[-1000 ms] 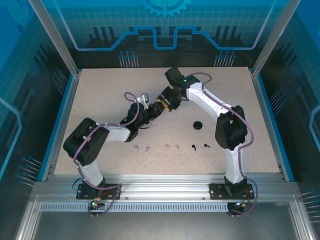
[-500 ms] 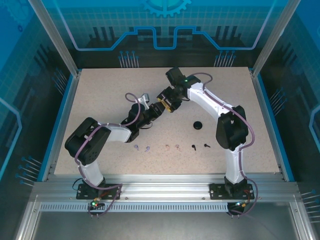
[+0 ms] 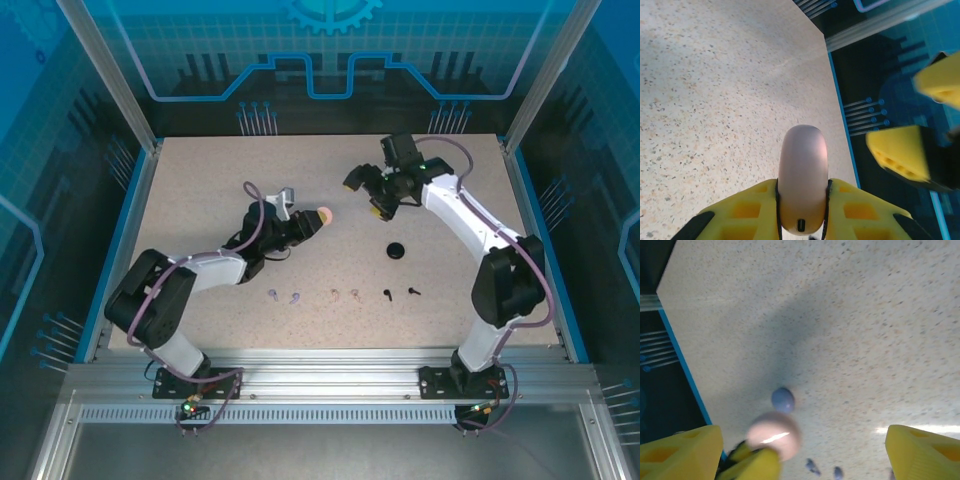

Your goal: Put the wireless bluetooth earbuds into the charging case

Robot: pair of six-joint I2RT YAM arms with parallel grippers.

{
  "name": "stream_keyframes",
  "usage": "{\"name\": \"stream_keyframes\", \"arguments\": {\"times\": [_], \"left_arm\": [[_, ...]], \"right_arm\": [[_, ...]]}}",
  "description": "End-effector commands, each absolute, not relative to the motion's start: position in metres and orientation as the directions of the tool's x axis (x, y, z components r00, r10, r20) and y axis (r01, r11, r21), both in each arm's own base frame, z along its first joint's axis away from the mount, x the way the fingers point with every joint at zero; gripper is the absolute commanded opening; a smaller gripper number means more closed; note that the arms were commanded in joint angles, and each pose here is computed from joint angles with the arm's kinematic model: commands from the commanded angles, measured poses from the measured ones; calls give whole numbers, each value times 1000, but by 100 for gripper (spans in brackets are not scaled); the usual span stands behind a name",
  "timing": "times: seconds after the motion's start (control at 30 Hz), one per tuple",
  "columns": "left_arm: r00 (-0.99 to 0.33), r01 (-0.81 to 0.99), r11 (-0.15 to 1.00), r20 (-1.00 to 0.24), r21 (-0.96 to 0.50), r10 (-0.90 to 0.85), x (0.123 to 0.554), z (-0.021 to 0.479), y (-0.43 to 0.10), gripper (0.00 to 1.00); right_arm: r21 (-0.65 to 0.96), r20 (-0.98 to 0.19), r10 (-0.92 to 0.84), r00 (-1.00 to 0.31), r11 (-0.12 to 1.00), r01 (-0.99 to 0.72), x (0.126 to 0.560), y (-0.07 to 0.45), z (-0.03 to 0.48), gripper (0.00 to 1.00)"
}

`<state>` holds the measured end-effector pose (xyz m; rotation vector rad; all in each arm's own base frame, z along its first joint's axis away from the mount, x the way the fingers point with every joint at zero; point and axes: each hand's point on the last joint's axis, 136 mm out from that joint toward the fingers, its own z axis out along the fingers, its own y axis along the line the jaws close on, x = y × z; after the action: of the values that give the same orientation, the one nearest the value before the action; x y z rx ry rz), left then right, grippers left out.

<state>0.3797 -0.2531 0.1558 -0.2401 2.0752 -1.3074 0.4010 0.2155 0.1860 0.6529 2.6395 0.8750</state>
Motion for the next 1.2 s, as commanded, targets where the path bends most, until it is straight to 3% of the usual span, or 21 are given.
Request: {"name": "stream_keyframes", "arguments": {"times": [0.0, 0.17, 0.37, 0.77, 1.17], "left_arm": [[-831, 303, 455, -466, -837, -304, 357, 168, -261, 0], [-878, 339, 394, -438, -855, -195, 350, 173, -265, 0], [-901, 341, 357, -411, -870, -139, 349, 174, -268, 0], [-896, 353, 361, -423, -863, -134, 352, 178, -269, 0], [-876, 393, 346, -461, -852, -140, 352, 200, -269, 0]], "right_arm": [[654, -334, 303, -892, 757, 12, 401, 224, 194, 87], [629, -527, 135, -839, 725, -279, 377, 232, 207, 87], [668, -554, 63, -830, 629, -398, 357, 247, 198, 85], [688, -507, -4, -862, 600, -408, 348, 271, 172, 81], [671, -434, 19, -901, 674, -309, 355, 252, 131, 73]]}}
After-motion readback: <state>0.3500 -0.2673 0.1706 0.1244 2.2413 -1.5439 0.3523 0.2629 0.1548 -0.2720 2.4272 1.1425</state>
